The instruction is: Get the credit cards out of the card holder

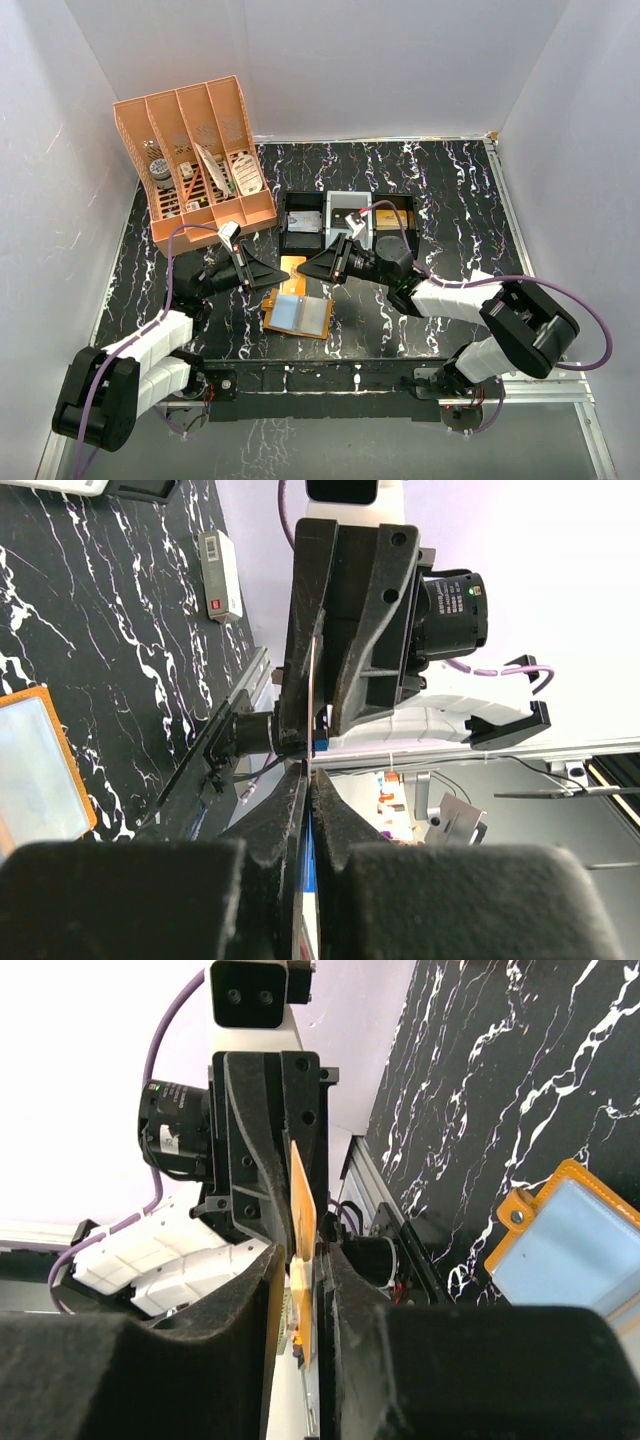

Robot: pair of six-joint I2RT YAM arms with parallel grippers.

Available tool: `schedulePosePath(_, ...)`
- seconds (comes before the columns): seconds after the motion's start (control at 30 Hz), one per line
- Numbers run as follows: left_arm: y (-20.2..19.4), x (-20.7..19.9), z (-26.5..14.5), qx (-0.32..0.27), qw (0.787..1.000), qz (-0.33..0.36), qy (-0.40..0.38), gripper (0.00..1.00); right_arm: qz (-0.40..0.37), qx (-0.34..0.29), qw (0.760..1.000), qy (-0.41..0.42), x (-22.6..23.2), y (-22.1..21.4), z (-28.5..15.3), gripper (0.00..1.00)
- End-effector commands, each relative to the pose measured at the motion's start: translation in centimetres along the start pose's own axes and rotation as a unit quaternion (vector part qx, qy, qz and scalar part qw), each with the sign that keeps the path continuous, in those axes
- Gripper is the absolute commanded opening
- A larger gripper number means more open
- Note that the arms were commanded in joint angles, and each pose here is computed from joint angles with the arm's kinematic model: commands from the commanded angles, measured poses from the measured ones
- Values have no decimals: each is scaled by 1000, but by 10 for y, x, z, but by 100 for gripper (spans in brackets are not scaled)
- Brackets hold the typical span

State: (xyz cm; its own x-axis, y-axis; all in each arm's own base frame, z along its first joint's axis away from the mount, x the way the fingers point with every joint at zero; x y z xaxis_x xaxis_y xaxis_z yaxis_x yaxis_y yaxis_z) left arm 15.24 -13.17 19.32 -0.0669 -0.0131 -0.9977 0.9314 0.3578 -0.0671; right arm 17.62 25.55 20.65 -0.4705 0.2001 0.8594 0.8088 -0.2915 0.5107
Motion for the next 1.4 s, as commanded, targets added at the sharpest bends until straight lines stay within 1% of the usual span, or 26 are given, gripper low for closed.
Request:
schedulePosePath(0.0,-2,-2,-2,-15,1000,14,-15,0,-34,10,997,61,21,8,2,19)
schedulePosePath(0.37,-3,-6,-3,-20,999,24,-38,0,-31,45,994,94,23,5,11,19)
schedulePosePath(0.4,-3,-6,-3,-18,999,23,-38,0,-27,47,994,93,22,5,12,17)
schedulePosePath(0.53,-4,-4,-4,-18,999,22,-35,0,-17,37,993,109,22,4,13,1)
schedulePosePath(0.6,-3,-2,-4,-24,999,18,-27,0,-28,35,993,112,22,5,12,0)
schedulePosePath(0.63,-3,-1,-4,-27,999,17,-19,10,-33,34,994,98,21,6,11,0)
schedulePosePath(0.7,-1,-3,-3,-39,999,25,2,37,-48,23,997,61,17,11,7,0)
schedulePosePath(0.77,1,-2,-5,-59,996,36,47,58,-65,-1,998,13,13,22,-2,0)
schedulePosePath(0.8,1,-2,-6,-74,994,44,70,68,-81,-21,996,-11,14,33,-11,0)
schedulePosePath(0.83,1,-2,-9,-88,991,50,91,75,-96,-33,994,-42,11,39,-18,0)
schedulePosePath(0.9,1,-2,-12,-105,986,61,118,87,-140,-61,981,-116,8,55,-31,0)
schedulePosePath(0.97,2,-1,-14,-113,981,66,141,93,-193,-81,956,-204,4,70,-44,0)
schedulePosePath(1.0,3,1,-14,-114,979,66,154,96,-226,-88,937,-251,2,78,-51,0)
schedulePosePath(1.07,5,6,-16,-118,972,66,194,99,-295,-99,889,-337,2,93,-66,0)
schedulePosePath(1.1,7,7,-18,-125,964,75,222,99,-330,-104,860,-375,4,102,-73,0)
schedulePosePath(1.17,10,7,-24,-133,945,97,283,99,-395,-104,805,-431,7,115,-87,0)
schedulePosePath(1.23,12,6,-31,-143,927,117,327,99,-461,-88,759,-451,3,119,-95,0)
schedulePosePath(1.3,15,2,-33,-148,917,141,343,99,-539,-25,714,-446,-10,118,-98,0)
schedulePosePath(1.37,18,-1,-33,-148,913,151,349,99,-617,89,652,-433,-25,118,-99,0)
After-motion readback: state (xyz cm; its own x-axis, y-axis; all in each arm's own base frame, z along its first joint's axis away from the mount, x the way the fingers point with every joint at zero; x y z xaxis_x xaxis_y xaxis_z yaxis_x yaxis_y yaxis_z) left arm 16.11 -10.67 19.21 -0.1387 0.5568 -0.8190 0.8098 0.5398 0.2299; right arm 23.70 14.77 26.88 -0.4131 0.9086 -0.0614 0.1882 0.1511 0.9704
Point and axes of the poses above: each gripper's point midway between its finger pads, its own z axis out along the fingers, its own x axis along the line the jaws close on, y = z × x, the point moved 10 cm from there along -z, back along the fingers, and after that the axes turned 15 degrees about -z, right-handed, at the moved point
